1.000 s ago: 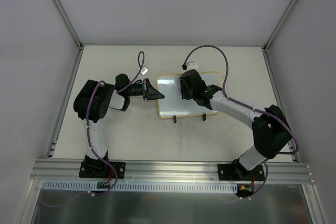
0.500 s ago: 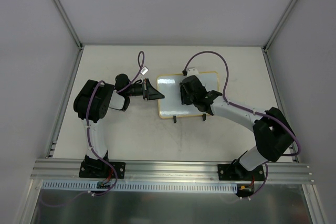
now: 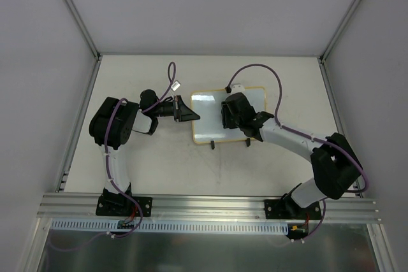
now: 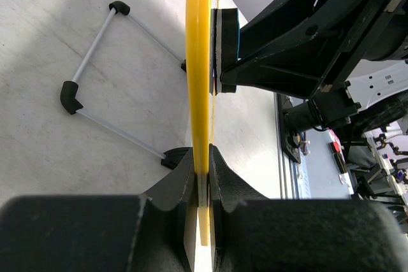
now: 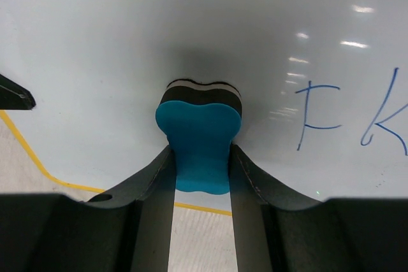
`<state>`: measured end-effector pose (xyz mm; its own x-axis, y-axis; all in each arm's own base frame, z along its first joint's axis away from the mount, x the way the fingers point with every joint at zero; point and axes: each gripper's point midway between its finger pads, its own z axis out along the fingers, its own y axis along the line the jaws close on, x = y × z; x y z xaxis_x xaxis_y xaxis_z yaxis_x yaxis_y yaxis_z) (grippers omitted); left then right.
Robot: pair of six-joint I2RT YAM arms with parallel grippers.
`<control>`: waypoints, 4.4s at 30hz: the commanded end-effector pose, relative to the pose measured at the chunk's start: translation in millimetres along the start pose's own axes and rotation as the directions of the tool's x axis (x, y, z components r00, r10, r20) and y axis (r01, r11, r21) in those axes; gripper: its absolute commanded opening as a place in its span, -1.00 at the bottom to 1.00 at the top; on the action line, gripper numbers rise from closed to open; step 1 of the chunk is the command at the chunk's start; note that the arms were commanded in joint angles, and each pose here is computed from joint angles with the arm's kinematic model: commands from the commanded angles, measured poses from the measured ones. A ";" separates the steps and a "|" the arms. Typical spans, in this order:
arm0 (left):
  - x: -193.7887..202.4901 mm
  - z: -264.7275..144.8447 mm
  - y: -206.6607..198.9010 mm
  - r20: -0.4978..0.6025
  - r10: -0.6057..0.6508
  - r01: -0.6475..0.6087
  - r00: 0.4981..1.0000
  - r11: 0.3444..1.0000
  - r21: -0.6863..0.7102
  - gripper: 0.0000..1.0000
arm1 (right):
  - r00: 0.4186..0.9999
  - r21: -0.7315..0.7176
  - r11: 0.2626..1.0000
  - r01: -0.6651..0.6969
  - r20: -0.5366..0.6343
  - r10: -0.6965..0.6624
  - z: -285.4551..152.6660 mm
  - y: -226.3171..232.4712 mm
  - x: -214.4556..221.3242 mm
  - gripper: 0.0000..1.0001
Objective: Erase the whiteboard
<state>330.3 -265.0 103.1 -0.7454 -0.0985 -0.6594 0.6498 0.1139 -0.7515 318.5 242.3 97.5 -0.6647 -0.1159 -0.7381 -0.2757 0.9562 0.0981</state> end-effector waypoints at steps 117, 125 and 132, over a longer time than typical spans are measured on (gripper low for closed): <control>-26.0 5.5 -54.1 0.097 0.420 -0.430 0.902 0.891 0.146 -1.00 | 0.962 0.096 0.958 -0.269 0.085 0.261 -9.6 -120.4 -53.6 -0.85; -25.6 5.9 -54.3 0.096 0.421 -0.431 0.902 0.890 0.147 -1.00 | 0.958 0.098 0.955 -0.281 0.089 0.273 -14.1 -125.7 -51.0 -0.85; -26.2 5.6 -54.3 0.096 0.421 -0.432 0.902 0.890 0.147 -1.00 | 0.966 0.087 0.963 -0.256 0.048 0.252 -6.8 -112.2 -37.5 -0.86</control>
<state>325.7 -268.8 104.0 -0.7494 -0.0965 -0.6550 0.6453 0.1149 -0.7552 372.3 140.1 123.9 -0.6821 0.1695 -0.7114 -0.0376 0.9633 0.2656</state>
